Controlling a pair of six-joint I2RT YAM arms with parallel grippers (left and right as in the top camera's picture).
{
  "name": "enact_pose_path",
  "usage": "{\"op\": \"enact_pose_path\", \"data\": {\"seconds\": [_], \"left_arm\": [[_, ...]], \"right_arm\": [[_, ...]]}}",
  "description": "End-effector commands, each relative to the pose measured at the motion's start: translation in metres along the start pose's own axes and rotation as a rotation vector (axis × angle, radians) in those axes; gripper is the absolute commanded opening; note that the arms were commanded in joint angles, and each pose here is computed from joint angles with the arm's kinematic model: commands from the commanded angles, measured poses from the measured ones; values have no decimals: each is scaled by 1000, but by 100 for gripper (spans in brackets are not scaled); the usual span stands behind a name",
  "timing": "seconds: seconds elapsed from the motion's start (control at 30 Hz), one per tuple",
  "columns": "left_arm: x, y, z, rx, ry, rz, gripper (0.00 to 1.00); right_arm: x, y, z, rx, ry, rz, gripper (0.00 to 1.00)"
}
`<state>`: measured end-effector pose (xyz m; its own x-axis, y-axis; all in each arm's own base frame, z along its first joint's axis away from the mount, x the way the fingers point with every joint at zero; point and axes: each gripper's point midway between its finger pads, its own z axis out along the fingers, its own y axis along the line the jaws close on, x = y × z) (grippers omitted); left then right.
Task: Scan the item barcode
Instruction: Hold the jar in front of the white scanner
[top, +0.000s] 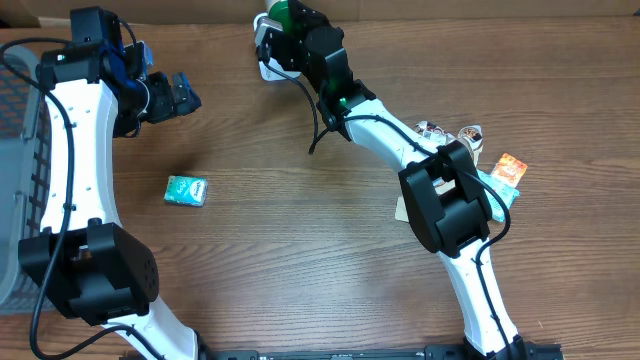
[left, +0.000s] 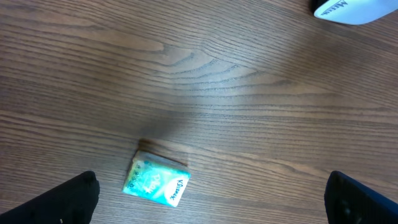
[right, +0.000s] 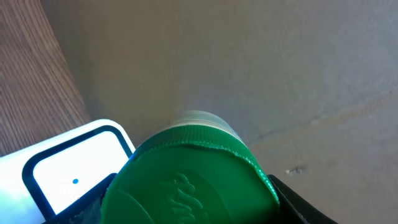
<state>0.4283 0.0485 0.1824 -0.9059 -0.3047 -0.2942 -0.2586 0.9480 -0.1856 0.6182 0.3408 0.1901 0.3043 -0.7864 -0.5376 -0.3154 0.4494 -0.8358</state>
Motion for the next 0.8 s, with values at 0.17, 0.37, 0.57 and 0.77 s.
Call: {"op": "enact_pose_path", "data": {"seconds": [0.17, 0.37, 0.57, 0.77], "left_arm": [[-6, -2, -7, 2, -25, 15, 100], [-6, -2, -7, 2, -25, 15, 99], [-6, -2, -7, 2, -25, 15, 99], [-6, -2, -7, 2, -25, 15, 100]], "right_arm": [[-14, -18, -1, 49, -52, 1, 41], [-24, -35, -4, 119, -96, -8, 41], [-21, -33, -2, 107, -107, -10, 41], [-14, -28, 0, 99, -98, -10, 40]]}}
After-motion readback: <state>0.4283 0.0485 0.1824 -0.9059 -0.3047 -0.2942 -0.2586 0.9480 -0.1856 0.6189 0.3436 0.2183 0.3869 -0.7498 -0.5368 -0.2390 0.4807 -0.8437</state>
